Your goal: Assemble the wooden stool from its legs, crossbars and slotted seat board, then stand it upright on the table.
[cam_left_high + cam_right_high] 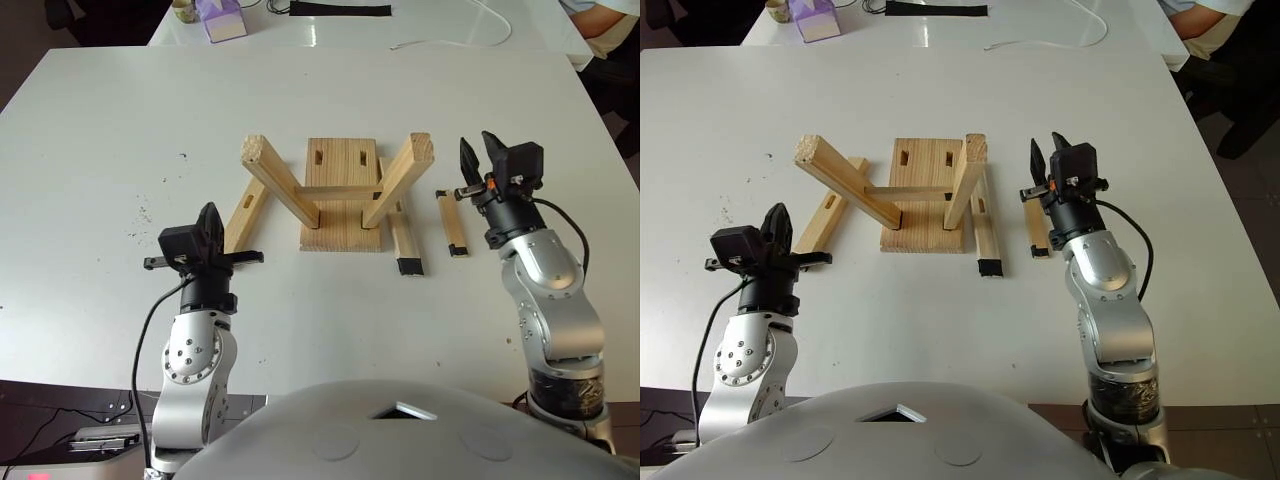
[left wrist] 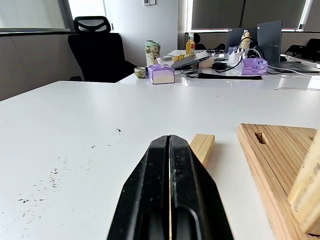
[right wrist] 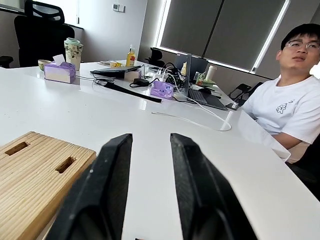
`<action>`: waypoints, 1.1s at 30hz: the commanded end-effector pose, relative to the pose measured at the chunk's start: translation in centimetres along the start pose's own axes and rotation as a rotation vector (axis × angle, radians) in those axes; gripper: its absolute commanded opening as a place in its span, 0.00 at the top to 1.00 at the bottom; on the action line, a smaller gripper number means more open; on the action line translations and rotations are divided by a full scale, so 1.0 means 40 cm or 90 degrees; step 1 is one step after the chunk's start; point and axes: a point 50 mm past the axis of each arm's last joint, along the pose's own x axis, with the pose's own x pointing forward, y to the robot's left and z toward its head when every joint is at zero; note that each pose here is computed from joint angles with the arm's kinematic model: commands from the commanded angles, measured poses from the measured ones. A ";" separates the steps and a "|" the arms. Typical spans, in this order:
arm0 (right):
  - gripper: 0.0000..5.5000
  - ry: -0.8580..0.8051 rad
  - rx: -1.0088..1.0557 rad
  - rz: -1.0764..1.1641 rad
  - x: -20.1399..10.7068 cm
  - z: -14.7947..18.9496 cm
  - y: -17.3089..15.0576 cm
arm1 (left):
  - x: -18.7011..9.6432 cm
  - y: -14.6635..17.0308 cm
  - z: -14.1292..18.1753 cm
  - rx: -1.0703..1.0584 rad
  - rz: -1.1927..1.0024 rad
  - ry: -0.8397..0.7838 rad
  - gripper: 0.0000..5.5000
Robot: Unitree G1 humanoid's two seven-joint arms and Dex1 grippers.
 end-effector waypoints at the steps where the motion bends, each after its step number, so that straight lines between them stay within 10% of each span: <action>1: 0.88 0.025 0.030 -0.035 -0.010 -0.005 0.020 | 0.019 0.034 0.000 0.013 0.066 0.004 1.00; 17: 1.00 0.093 -0.007 -0.208 -0.099 0.002 0.017 | 0.060 0.038 0.116 0.128 0.011 -0.075 1.00; 25: 1.00 -0.081 0.061 0.351 -0.094 0.133 0.319 | -0.042 -0.296 0.130 -0.069 -0.589 -0.024 1.00; 33: 1.00 -0.011 0.039 0.402 -0.081 0.084 0.305 | 0.036 -0.197 0.120 0.008 -0.388 -0.050 1.00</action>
